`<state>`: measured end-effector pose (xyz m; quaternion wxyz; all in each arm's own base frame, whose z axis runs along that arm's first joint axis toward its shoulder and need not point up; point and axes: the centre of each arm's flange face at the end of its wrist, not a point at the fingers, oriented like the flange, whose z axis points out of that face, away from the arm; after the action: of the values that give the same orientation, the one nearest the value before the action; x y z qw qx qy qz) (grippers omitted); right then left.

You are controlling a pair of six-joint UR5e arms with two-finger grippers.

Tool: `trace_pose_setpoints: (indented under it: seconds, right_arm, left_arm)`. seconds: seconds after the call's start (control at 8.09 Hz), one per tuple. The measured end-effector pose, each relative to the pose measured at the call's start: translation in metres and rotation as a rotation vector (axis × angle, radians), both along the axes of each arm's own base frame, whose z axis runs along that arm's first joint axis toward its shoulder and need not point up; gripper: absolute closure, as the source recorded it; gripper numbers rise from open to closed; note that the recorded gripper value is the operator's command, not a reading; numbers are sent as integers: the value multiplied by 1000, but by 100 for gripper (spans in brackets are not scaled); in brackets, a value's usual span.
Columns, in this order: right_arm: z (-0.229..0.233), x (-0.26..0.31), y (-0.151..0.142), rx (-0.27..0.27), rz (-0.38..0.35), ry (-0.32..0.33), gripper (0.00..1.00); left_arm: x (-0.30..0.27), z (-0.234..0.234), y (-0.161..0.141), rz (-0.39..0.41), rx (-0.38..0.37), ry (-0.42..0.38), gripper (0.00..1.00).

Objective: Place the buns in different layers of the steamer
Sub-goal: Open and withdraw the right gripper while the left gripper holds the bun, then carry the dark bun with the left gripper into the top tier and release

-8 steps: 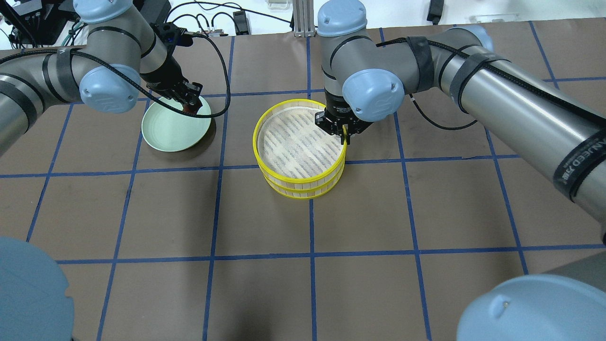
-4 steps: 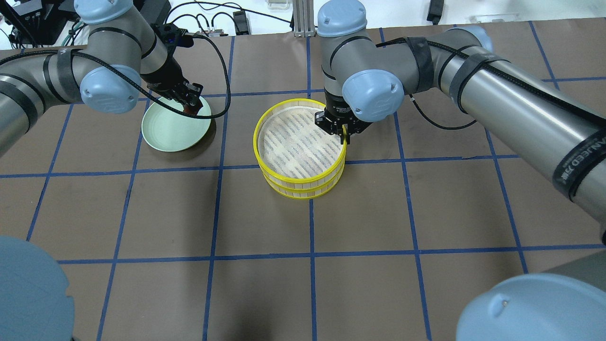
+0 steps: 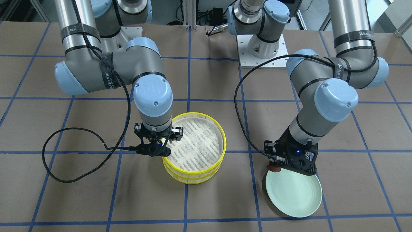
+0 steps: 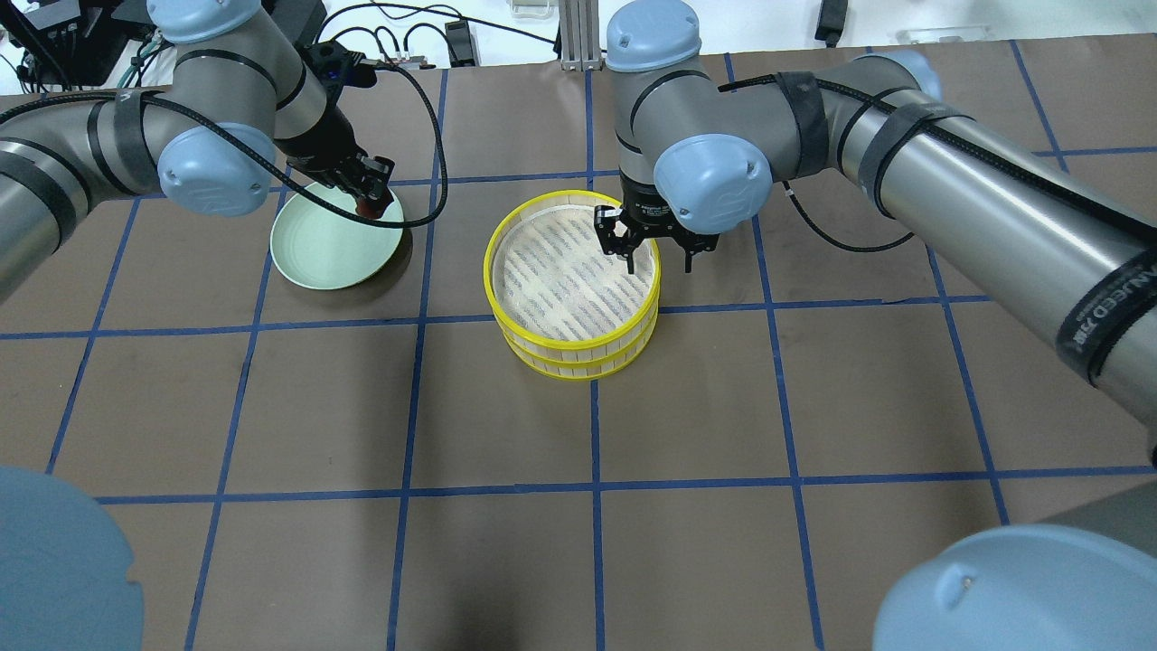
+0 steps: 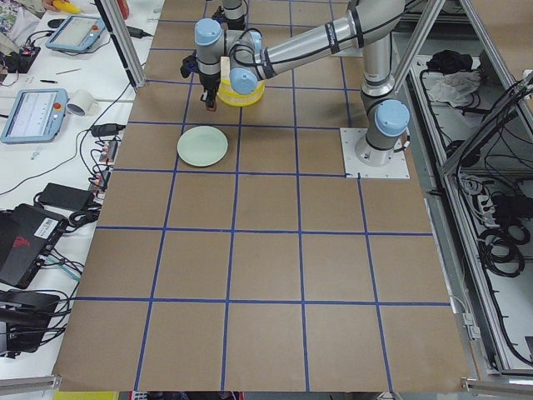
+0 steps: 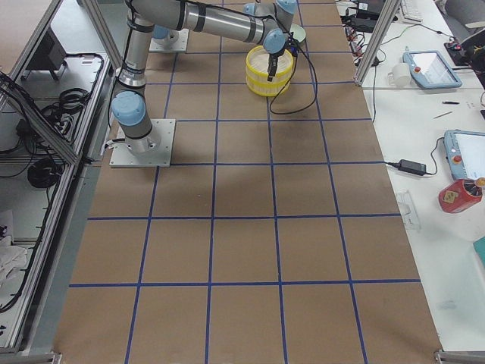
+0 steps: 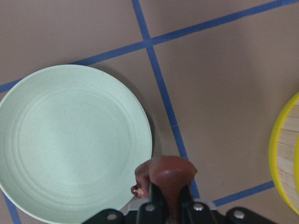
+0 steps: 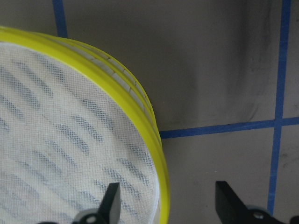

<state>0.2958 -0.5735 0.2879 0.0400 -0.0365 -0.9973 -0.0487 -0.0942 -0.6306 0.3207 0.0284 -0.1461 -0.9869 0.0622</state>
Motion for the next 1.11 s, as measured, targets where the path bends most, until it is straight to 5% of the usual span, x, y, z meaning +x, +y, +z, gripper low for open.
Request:
trace_pose_setpoints:
  seconds: [0.49,0.87,0.99,1.11]
  right_arm:
    - [89,-39,14,-102,-34,-10,0]
    - [184,-125,52,-115,-62,-31,0]
    - [206,-153,66,-110,-56,-41,0]
    - [220,-178,77,-103,-45,-47,0]
  left_arm:
    - [-90,38,34,68,-18,25,100]
    - [-185,46,76,109,-6,62,94]
    - [-205,41,83,116,8,83,69]
    - [-218,35,87,115,32,121,29]
